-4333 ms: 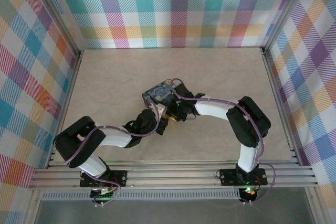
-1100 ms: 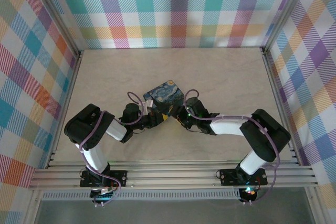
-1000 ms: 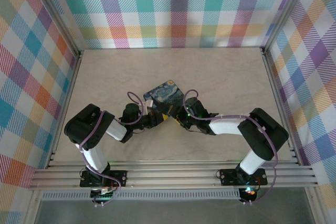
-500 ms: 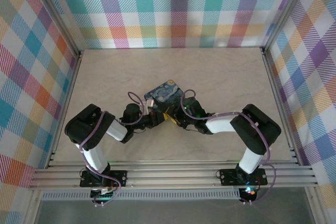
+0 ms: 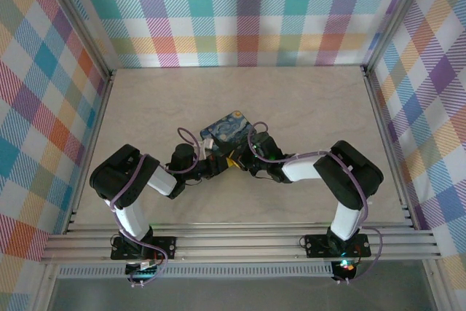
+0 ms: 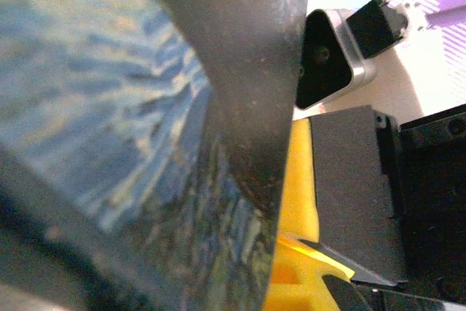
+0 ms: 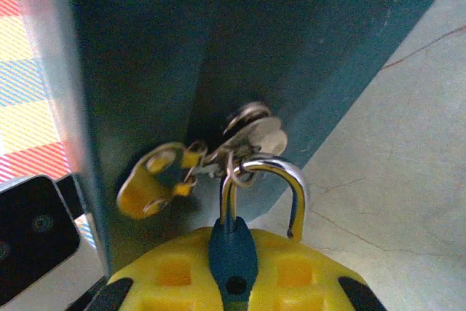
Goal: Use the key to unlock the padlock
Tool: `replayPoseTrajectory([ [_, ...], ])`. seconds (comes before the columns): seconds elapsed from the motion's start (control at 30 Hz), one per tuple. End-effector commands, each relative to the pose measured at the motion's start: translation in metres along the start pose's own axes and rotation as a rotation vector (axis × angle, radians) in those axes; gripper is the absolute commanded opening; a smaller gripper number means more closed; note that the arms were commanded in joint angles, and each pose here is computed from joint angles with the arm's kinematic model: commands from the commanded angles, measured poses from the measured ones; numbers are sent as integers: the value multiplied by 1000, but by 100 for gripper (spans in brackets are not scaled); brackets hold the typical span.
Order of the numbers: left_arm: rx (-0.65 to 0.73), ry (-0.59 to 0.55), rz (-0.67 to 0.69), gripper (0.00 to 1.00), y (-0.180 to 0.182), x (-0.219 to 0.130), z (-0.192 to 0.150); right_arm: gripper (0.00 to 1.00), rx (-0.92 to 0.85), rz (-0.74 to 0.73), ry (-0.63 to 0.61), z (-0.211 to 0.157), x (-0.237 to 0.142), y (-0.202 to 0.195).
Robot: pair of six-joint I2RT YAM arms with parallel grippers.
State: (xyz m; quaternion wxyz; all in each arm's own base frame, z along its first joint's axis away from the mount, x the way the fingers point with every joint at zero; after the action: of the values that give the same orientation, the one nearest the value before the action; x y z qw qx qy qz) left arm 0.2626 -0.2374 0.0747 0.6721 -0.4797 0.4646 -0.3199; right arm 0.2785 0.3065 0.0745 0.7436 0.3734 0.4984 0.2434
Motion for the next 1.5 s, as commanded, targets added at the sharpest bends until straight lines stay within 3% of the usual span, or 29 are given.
replayPoseTrajectory([
  [0.0, 100, 20, -11, 5, -17, -2, -3, 0, -36, -87, 69, -1, 3, -9],
  [0.17, 181, 14, 132, 29, -14, -15, -3, 0, -183, -223, 218, -5, -5, -8],
  [0.3, 262, 8, 245, 35, -15, -26, 0, 0, -294, -318, 287, -3, -16, -10],
  [0.53, 302, -24, 330, 36, -13, -37, 3, 0, -459, -439, 337, 5, -31, -10],
  [0.73, 303, -55, 352, 36, -7, -47, 0, 0, -594, -433, 341, 11, -40, -6],
  [0.87, 323, -101, 340, 37, -24, -60, 2, 0, -699, -412, 339, 22, -49, -4],
  [1.47, 366, -146, 397, 38, -30, -85, -3, 0, -658, -143, 314, 57, -59, -24],
])
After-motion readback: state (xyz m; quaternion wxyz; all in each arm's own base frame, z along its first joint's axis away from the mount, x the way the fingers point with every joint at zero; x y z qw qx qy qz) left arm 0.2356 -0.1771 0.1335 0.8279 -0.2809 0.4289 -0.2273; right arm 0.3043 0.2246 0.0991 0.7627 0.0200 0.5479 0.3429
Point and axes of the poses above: each hand's point on the last joint's axis, 136 mm out from that joint toward the fingers, its own x axis out along the fingers, its own y axis along the line the jaws close on, z = x × y, the point moved 4 cm from there along -x, back along the fingers, and after that the axes turned 14 degrees about -x, right-handed, at the moved point
